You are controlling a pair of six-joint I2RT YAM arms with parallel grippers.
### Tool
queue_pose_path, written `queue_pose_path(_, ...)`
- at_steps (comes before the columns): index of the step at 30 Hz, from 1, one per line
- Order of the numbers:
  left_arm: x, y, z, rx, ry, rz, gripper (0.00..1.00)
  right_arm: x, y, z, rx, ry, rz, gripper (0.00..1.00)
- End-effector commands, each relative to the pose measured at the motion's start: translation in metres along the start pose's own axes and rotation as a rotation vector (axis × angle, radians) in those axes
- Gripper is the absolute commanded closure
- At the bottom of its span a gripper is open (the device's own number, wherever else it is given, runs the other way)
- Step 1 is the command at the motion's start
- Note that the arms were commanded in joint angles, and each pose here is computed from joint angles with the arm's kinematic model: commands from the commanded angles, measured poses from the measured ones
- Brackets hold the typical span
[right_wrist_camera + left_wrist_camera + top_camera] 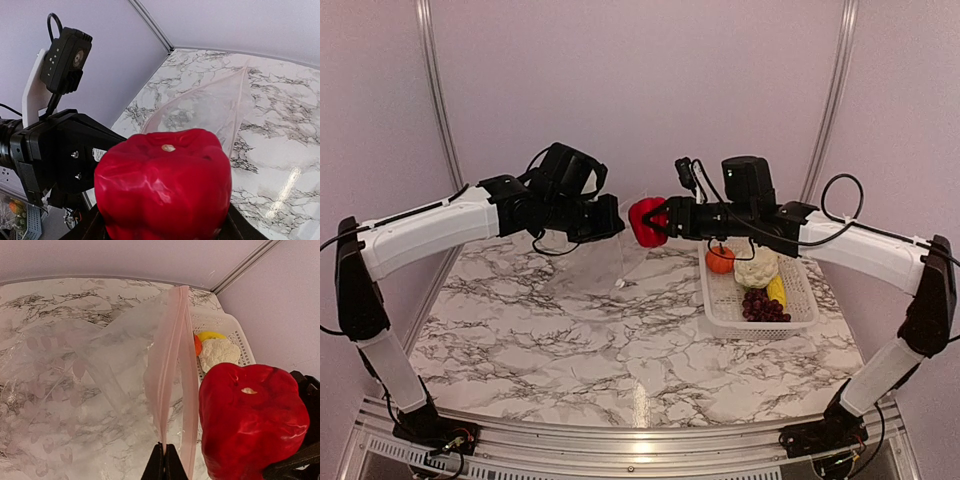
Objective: Place the food in the zip-top bag and seal the zipper
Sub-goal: Place the fake vegetable in the zipper food storage bag.
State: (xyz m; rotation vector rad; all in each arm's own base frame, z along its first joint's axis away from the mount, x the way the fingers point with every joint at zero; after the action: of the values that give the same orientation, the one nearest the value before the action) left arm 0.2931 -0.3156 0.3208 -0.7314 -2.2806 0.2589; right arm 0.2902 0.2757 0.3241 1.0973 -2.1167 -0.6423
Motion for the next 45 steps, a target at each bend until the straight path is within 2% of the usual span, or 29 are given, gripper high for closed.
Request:
queue_pose_path(1,0.016,-0.003,-0.005,0.003,-0.037,0.038,1.0,-0.006,0.006,-0.012,-0.028,-0.034,-0.001,0.6)
queue_pose_path(13,0.014,-0.003,0.0,0.01,-0.026,0.061,1.0,-0.034,-0.02,-0.001,-0.097,0.079,0.196,0.61)
queue_pose_path(15,0.012,-0.002,0.001,0.01,-0.021,0.057,1.0,-0.039,-0.014,0.0,-0.066,0.103,0.162,0.56)
queue_pose_path(20,0.012,-0.001,0.003,0.011,-0.008,0.045,1.0,-0.047,0.002,-0.004,-0.02,0.159,0.123,0.34)
queue_pose_path(25,0.015,0.003,0.003,-0.002,-0.021,0.007,1.0,-0.029,0.014,-0.014,-0.019,0.118,0.139,0.25)
queue_pose_path(37,0.03,0.022,0.003,-0.046,-0.018,-0.098,1.0,0.016,0.006,-0.031,-0.032,0.056,0.185,0.25)
queue_pose_path(39,0.042,0.031,0.0,-0.094,0.018,-0.173,1.0,0.023,-0.006,-0.033,-0.039,0.056,0.241,0.25)
queue_pose_path(42,0.085,0.04,-0.02,-0.185,0.017,-0.345,1.0,0.04,-0.024,-0.043,-0.025,0.044,0.364,0.26)
queue_pose_path(45,0.103,0.044,-0.022,-0.277,-0.006,-0.397,1.0,0.056,-0.045,-0.048,-0.035,0.03,0.461,0.26)
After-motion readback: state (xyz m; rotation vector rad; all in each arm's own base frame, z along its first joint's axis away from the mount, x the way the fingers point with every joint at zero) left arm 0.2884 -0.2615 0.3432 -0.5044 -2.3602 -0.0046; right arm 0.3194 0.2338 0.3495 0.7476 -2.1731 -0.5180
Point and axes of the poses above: each gripper's point midway between its finger pads, its own x axis back along the fingers, its own y axis along the line the jaws close on, z = x × y, the point moved 10 cm from there along x, back along the fingers, and after that the axes turned 9 degrees about -x, right-handed, at the moved point
